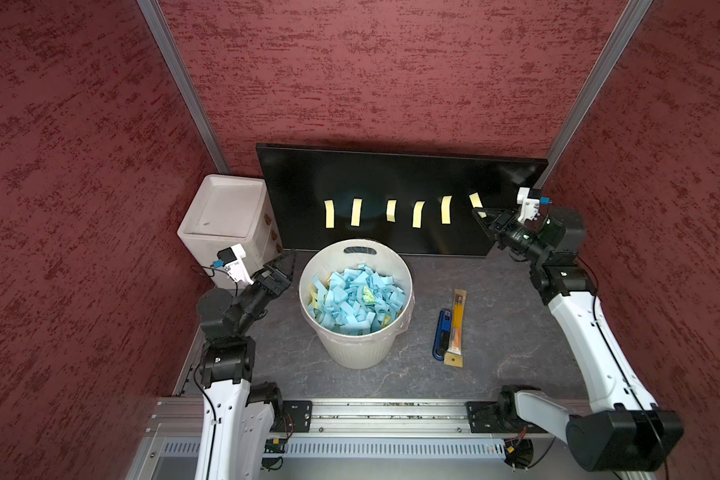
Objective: Remove the sticky note from the monitor
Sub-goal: Tear off the sticky note from the monitor, then place the sticky note in the trash bin.
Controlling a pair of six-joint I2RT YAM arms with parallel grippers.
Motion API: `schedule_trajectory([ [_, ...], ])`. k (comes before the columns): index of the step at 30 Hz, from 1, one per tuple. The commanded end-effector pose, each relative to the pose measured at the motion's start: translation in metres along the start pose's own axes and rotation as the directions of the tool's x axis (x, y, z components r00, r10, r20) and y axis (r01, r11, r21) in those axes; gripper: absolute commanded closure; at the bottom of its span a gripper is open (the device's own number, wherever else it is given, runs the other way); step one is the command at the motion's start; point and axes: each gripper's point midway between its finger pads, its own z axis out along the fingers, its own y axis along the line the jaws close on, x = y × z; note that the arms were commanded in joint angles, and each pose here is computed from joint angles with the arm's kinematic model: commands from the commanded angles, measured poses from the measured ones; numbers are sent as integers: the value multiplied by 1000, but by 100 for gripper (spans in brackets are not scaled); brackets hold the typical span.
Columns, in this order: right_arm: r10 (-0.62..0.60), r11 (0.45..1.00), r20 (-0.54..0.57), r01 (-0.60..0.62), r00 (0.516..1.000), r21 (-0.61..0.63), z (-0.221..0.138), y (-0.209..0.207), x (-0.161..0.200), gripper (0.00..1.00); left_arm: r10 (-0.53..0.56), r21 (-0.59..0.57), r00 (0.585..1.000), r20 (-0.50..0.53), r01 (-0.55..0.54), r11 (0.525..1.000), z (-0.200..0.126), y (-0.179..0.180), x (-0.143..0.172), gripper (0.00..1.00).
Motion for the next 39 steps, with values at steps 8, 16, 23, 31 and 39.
schedule_trajectory([
  [8,-53,998,25,53,998,-21,-21,13,10,100,47,129,999,-20,-45,991,-8,-30,2,0],
  [16,-122,990,-25,120,992,-80,-38,32,34,100,109,337,993,-52,-86,938,-16,-74,5,0],
  [23,-235,963,-120,214,965,-163,-45,53,69,100,163,482,986,-34,-127,867,-28,-107,4,0],
  [31,-343,928,-228,290,911,-235,-43,65,108,100,148,464,988,-41,-112,879,-22,-102,5,0],
  [39,-447,887,-345,361,825,-287,-39,70,151,100,99,402,993,-63,-66,913,-11,-83,5,0],
])
